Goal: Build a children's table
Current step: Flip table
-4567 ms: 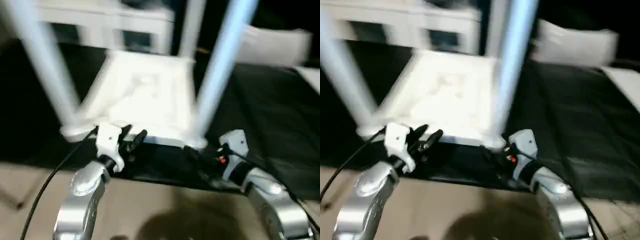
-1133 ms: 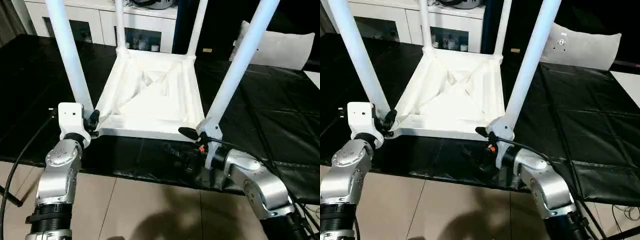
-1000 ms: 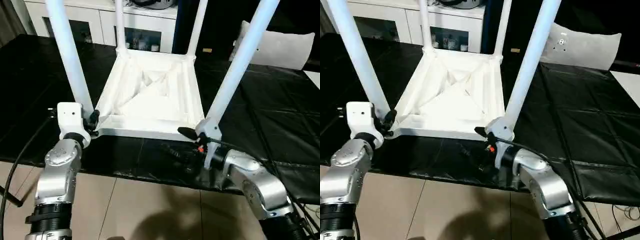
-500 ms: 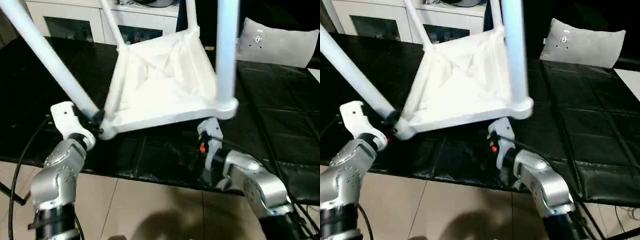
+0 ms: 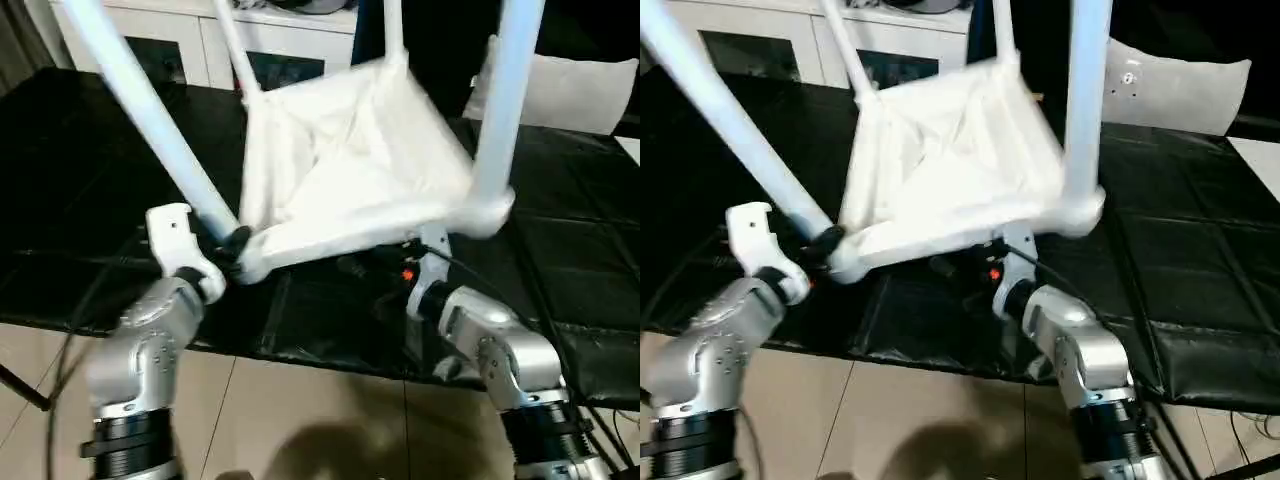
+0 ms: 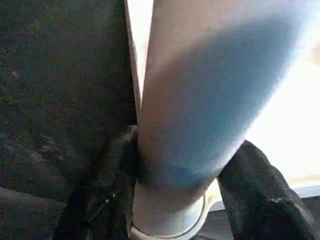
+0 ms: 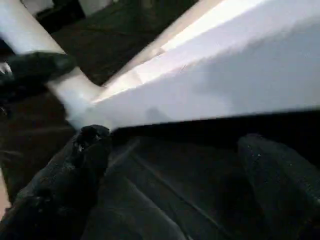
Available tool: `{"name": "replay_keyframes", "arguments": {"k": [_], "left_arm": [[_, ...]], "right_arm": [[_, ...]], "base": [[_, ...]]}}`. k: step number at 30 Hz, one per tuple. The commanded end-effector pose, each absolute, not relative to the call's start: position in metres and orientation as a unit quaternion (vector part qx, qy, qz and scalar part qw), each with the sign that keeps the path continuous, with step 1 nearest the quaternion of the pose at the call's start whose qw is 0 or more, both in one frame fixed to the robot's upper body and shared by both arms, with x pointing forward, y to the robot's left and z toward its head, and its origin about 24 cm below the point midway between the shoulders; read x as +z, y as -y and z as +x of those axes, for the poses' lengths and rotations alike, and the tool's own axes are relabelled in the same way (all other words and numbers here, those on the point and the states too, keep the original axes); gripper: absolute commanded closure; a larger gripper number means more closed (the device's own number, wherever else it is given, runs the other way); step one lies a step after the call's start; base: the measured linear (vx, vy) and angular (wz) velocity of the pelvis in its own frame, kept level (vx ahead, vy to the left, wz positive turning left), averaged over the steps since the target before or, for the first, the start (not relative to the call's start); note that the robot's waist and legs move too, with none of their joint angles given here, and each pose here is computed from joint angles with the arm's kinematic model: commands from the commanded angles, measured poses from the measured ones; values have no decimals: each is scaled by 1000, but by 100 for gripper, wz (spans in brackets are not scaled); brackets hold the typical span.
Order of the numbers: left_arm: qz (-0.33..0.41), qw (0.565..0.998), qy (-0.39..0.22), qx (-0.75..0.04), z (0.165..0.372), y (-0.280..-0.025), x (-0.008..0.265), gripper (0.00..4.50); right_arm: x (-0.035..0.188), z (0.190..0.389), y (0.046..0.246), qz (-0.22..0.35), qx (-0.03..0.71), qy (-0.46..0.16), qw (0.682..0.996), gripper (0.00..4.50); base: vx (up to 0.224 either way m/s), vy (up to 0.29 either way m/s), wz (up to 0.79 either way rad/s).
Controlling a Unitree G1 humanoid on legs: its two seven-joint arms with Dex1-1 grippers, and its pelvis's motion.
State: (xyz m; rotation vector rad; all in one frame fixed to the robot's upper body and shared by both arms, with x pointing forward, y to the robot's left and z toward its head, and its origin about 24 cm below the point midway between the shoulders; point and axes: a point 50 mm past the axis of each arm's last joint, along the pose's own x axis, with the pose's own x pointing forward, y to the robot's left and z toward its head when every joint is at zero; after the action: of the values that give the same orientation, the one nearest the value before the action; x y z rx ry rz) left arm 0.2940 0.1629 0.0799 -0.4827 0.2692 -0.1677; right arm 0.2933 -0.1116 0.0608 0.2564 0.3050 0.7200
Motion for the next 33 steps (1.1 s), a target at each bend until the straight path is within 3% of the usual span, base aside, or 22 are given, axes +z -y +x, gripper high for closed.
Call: {"name": "replay_keyframes", "arguments": {"k": [1, 13, 19, 20, 21, 24, 27, 30, 31, 33], "left_arm": [[-301, 936, -123, -133, 297, -145, 88, 250], [-288, 929, -149, -178, 293, -130, 85, 250], [-283, 928, -154, -185, 294, -128, 85, 250], [-280, 929, -155, -187, 294, -128, 85, 250], [-264, 932, -158, -192, 294, -126, 85, 250], [-229, 939, -162, -198, 294, -127, 83, 250], [-196, 943, -171, -209, 291, -127, 79, 250], [-200, 942, -171, -210, 290, -127, 79, 250], [-200, 942, -171, -209, 290, -127, 79, 250], [-198, 942, -169, -210, 290, -127, 79, 250]], "right_arm": [[65, 294, 116, 133, 346, -141, 918, 0], [73, 324, 113, 216, 271, -82, 935, 0], [79, 342, 115, 289, 218, -43, 931, 0], [80, 344, 116, 300, 212, -39, 929, 0], [85, 351, 114, 362, 207, -23, 908, 0], [90, 355, 109, 408, 225, -8, 885, 0], [94, 359, 105, 445, 229, -5, 866, 38], [94, 365, 103, 458, 217, -12, 862, 43], [94, 365, 103, 458, 218, -11, 862, 70], [95, 368, 102, 468, 221, -13, 855, 79]], "base": [[0, 0, 0], [0, 0, 0], [0, 0, 0], [0, 0, 0], [0, 0, 0], [0, 0, 0], [0, 0, 0], [0, 0, 0], [0, 0, 0], [0, 0, 0]]}}
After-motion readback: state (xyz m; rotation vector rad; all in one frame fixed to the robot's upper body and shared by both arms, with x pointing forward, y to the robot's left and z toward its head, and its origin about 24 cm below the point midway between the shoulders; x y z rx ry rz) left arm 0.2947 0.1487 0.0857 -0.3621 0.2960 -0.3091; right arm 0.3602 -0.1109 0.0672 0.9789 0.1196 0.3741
